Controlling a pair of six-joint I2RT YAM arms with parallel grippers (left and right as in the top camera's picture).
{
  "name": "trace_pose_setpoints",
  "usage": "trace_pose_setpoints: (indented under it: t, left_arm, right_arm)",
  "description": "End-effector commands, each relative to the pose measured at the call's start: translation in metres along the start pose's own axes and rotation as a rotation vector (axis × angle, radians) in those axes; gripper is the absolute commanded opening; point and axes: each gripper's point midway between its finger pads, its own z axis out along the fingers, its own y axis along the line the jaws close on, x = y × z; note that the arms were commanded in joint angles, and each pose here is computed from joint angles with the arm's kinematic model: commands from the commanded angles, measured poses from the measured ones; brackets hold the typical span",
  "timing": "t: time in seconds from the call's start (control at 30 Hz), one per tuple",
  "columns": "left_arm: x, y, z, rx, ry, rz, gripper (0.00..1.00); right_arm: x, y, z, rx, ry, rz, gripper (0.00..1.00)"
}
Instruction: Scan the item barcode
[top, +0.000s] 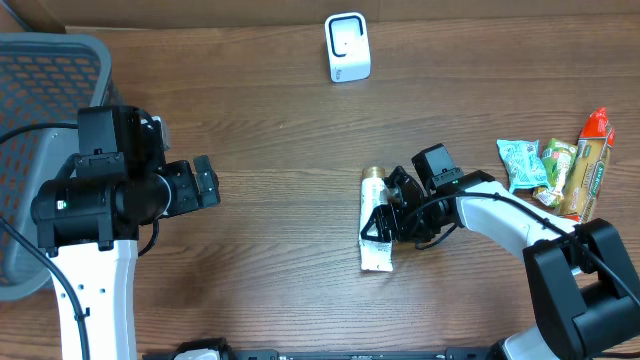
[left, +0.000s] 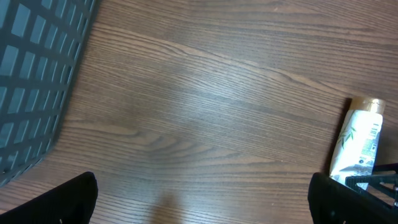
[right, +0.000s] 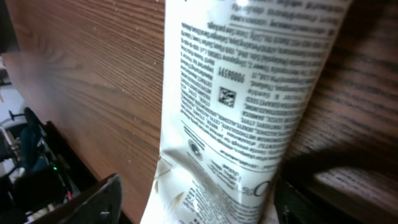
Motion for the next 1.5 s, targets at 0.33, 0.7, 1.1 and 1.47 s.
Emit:
trace_pose_setpoints:
  t: [0.33, 0.7, 1.1, 1.47]
  left_arm:
    - [-0.003, 0.000, -0.003, 0.005, -0.013, -0.020, 1.00]
    - [-0.003, 0.000, -0.002, 0.005, -0.012, -0.020, 0.99]
    - [-0.003, 0.000, -0.002, 0.005, -0.012, -0.020, 1.00]
    - [-0.003, 0.000, -0.002, 0.005, -0.012, -0.020, 1.00]
  right_arm:
    - [0.009, -0.012, 0.022, 0.080, 0.054, 0.038, 0.24]
    - [-0.006, -0.019, -0.018, 0.284, 0.016, 0.046, 0.04]
    - [-0.019, -0.039, -0.084, 0.844, -0.114, -0.047, 0.04]
    - [0.000, -0.042, -0.060, 1.063, -0.019, -0.187, 0.21]
